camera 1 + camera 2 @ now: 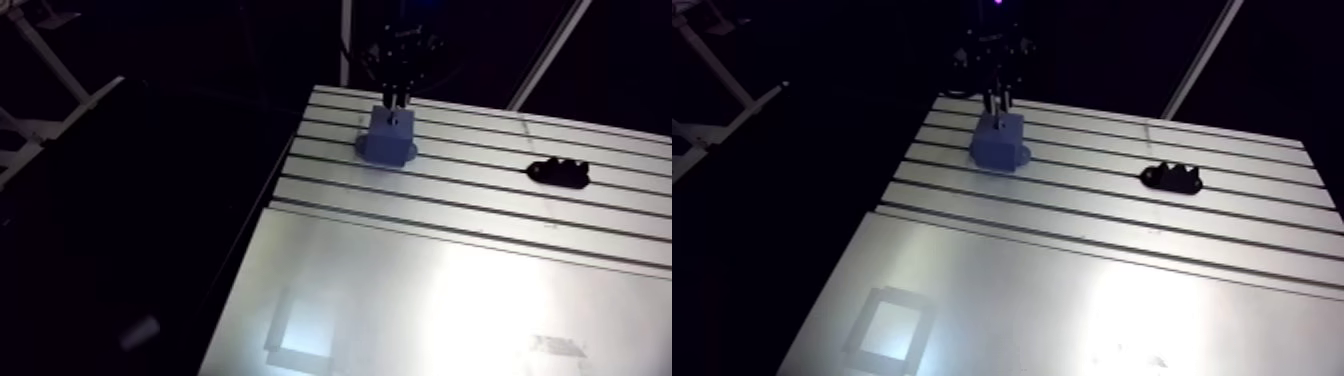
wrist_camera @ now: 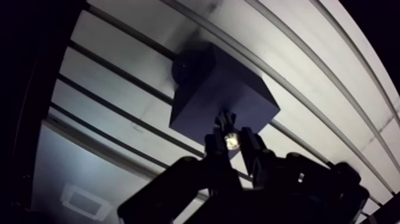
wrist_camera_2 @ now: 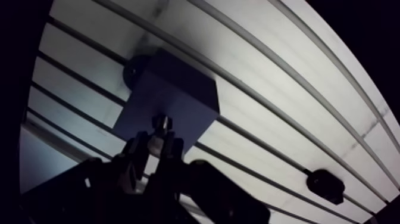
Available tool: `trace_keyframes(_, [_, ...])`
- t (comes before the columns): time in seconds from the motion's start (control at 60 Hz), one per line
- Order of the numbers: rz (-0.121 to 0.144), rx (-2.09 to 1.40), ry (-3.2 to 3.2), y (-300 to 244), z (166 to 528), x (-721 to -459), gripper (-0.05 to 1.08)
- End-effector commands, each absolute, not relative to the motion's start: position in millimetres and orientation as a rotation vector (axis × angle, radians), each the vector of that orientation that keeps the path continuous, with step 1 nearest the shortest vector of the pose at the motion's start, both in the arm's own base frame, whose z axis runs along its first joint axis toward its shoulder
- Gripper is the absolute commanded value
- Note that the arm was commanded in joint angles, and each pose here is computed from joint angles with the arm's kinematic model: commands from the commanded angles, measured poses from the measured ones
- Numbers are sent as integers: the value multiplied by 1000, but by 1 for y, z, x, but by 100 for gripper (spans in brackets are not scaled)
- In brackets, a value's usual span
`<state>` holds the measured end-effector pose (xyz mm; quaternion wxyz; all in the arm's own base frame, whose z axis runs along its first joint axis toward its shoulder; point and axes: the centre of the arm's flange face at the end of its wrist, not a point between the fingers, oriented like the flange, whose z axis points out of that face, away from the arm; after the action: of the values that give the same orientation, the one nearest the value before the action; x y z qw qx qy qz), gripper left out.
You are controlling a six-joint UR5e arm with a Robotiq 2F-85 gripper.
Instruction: Pick up the M10 bolt and insert it into the hex recess until seated.
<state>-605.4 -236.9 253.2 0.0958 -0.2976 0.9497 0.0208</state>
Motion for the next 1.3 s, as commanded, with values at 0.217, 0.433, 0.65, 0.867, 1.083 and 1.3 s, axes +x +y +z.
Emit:
trace_keyframes(0.217, [62,-874,2807,-235,249,-603,108])
trace_keyframes(0.433, [68,-886,2798,-237,247,-601,67])
trace_keyframes(0.65, [63,-888,2795,-238,246,-599,1])
trace_keyframes(0.867, [71,-886,2834,-238,249,-602,1])
trace_keyframes(1.083, [64,-876,2848,-239,254,-602,1])
trace_keyframes(1.3, [82,-692,2930,-240,270,-604,68])
